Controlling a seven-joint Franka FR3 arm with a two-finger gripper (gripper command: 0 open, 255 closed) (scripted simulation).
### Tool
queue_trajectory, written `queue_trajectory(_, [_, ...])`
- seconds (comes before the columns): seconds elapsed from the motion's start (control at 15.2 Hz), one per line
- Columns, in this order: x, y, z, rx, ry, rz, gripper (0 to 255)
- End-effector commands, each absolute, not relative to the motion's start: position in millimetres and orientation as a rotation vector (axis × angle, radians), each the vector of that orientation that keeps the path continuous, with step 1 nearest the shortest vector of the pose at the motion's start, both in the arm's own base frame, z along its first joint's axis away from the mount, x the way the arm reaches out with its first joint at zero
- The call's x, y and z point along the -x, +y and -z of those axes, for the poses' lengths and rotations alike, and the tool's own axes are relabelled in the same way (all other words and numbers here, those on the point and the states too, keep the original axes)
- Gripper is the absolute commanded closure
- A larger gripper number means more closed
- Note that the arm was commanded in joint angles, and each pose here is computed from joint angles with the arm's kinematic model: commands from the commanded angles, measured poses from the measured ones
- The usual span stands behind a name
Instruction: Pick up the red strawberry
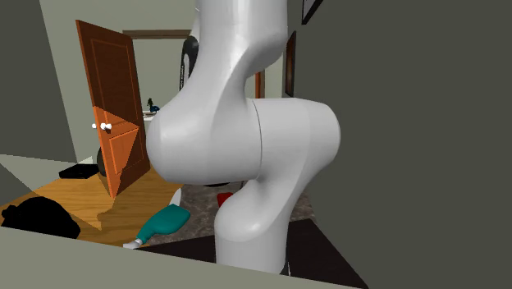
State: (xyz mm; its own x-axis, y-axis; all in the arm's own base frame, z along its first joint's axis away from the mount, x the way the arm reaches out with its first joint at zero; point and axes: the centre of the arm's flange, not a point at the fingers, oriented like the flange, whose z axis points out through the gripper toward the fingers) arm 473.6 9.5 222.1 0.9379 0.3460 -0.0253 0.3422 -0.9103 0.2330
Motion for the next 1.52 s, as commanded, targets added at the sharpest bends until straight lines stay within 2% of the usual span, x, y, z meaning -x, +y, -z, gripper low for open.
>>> queue_trajectory(0.0, [-488.4, 12.5, -197.6, -2.846, 0.566, -0.041, 0])
queue_trajectory(0.26, [-513.3, 19.9, -153.7, -2.816, 0.657, -0.067, 0])
queue_trajectory(0.92, [-514.6, 20.4, -111.5, -2.814, 0.662, -0.069, 0])
queue_trajectory(0.99, [-514.4, 20.9, -111.0, -2.814, 0.662, -0.069, 255])
queue_trajectory(1.45, [-513.8, 21.3, -111.0, -2.814, 0.661, -0.069, 255])
